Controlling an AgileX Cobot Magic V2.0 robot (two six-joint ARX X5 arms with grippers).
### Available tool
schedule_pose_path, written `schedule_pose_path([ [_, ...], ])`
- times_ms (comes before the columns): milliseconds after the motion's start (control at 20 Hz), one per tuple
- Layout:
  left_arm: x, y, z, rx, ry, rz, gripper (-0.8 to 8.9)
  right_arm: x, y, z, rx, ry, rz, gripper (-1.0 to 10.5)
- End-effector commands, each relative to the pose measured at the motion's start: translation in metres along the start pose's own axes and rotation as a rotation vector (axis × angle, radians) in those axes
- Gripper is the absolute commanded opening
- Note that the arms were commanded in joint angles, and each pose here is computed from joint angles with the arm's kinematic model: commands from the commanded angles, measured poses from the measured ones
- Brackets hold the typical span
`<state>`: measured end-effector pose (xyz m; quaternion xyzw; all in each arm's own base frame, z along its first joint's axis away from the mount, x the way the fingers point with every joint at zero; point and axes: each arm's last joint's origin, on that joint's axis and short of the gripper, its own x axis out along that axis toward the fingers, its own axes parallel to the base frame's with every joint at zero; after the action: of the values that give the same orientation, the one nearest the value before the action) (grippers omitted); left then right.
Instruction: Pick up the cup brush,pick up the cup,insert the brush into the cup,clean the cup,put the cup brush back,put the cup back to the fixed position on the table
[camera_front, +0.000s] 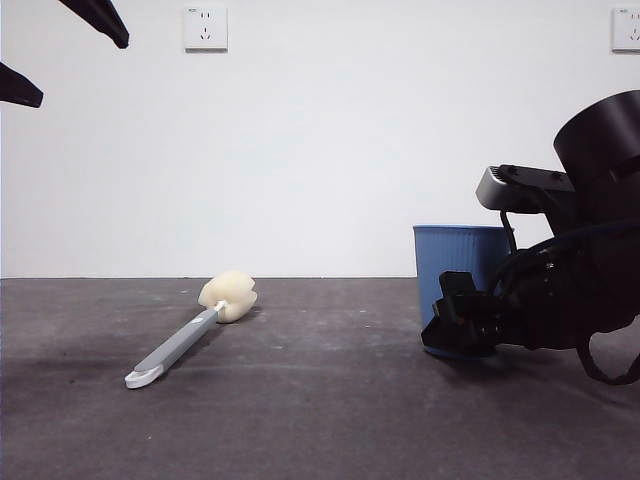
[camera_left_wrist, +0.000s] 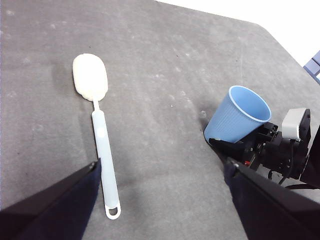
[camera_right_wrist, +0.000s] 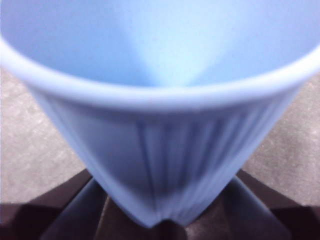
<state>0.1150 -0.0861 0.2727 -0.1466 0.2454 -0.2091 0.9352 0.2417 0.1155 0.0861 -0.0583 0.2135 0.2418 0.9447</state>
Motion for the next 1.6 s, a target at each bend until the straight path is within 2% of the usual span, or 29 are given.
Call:
schedule_pose_path([
  [50, 0.000, 0.001, -0.001, 0.013, -0.004, 0.002, 4.13, -0.003, 0.003, -0.017, 0.049, 0.119, 0.034, 4.5],
  [100, 0.000, 0.000, -0.001, 0.013, -0.005, 0.002, 4.13, -0.004, 0.003, -0.015, 0.049, 0.113, 0.034, 4.8],
  [350, 0.000, 0.000, -0.001, 0.013, -0.005, 0.002, 4.13, -0.013, 0.004, 0.000, 0.049, 0.097, 0.054, 4.8],
  [650, 0.000, 0.000, -0.001, 0.012, -0.001, 0.000, 4.13, -0.043, 0.007, 0.012, 0.060, 0.241, 0.069, 4.8],
  [950, 0.000, 0.000, -0.004, 0.015, 0.059, -0.054, 4.09, -0.129, 0.014, 0.057, 0.170, 0.147, 0.149, 4.7],
  [1150, 0.000, -0.003, -0.004, 0.014, 0.090, -0.134, 4.08, -0.194, 0.016, 0.081, 0.170, 0.096, 0.156, 4.6],
  [1300, -0.001, -0.005, -0.005, 0.012, 0.122, -0.196, 4.04, -0.232, 0.016, 0.104, 0.158, 0.090, 0.163, 4.0],
  [1350, -0.001, -0.005, -0.006, 0.012, 0.134, -0.210, 3.90, -0.241, 0.017, 0.110, 0.147, 0.105, 0.183, 4.0],
  [1450, -0.001, -0.005, -0.007, 0.011, 0.162, -0.233, 2.45, -0.252, 0.018, 0.121, 0.143, 0.133, 0.216, 3.2],
  [1600, -0.002, -0.005, -0.009, 0.010, 0.186, -0.256, 0.19, -0.252, 0.020, 0.127, 0.137, 0.157, 0.298, 0.3],
])
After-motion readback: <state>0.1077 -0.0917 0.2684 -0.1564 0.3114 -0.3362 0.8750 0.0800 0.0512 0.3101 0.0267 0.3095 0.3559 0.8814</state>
